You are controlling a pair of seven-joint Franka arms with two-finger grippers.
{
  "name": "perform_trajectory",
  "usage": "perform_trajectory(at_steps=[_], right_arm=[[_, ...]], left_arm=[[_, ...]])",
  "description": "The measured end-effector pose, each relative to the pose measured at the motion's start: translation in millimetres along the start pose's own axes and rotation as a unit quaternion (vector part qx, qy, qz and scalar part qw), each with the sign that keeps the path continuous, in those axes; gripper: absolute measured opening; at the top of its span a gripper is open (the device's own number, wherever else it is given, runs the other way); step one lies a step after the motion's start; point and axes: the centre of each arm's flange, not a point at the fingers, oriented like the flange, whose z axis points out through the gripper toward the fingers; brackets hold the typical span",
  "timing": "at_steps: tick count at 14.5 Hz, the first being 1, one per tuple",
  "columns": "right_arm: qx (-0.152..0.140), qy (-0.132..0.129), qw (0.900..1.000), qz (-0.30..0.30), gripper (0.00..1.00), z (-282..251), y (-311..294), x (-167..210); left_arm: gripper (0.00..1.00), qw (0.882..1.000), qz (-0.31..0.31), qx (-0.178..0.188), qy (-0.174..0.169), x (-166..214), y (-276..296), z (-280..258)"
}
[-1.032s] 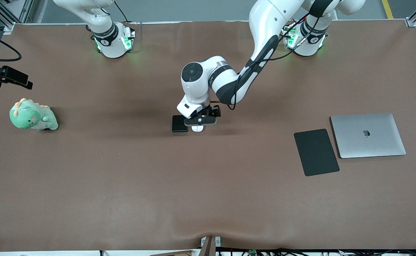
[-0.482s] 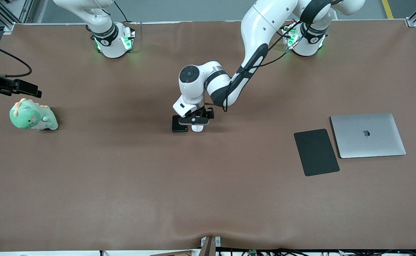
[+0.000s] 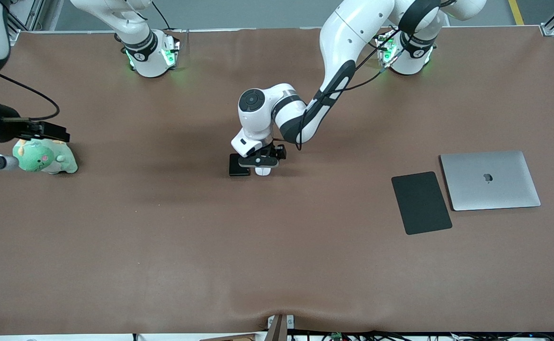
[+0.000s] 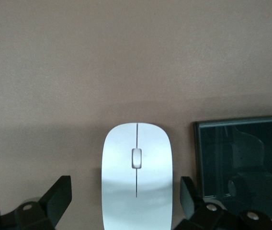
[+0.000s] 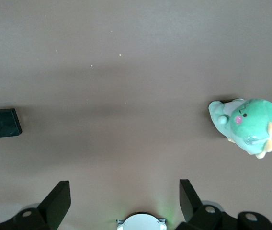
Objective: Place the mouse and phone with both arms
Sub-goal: 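Grasp the white mouse with the left gripper while the right gripper reaches out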
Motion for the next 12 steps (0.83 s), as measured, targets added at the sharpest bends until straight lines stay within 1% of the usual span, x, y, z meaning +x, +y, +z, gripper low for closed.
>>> perform_trajectory(at_steps=[4, 8, 9, 12], right_arm=[[-0.005, -0.012, 1.0, -0.014, 1.0, 17.7, -17.9, 12.7], [-0.002, -0.012, 1.0, -0.022, 1.0, 31.8, -29.3, 25.6], [-0.001, -0.011, 1.0, -0.023, 1.0, 35.3, -31.2, 29.3], [-0.002, -0.012, 1.0, -0.028, 1.0, 46.1, -39.9, 37.9]], left_arm=[[1.0, 1.0, 0.001, 0.004, -0.005, -3.0, -0.5, 9.7], [1.0, 1.0, 0.002, 0.006, -0.006, -4.0, -0.4, 12.3], [0.93, 1.0, 0.002, 0.006, -0.006, -4.1, -0.4, 12.4], [0.64, 1.0, 0.001, 0.004, -0.005, -3.4, 0.3, 11.3]])
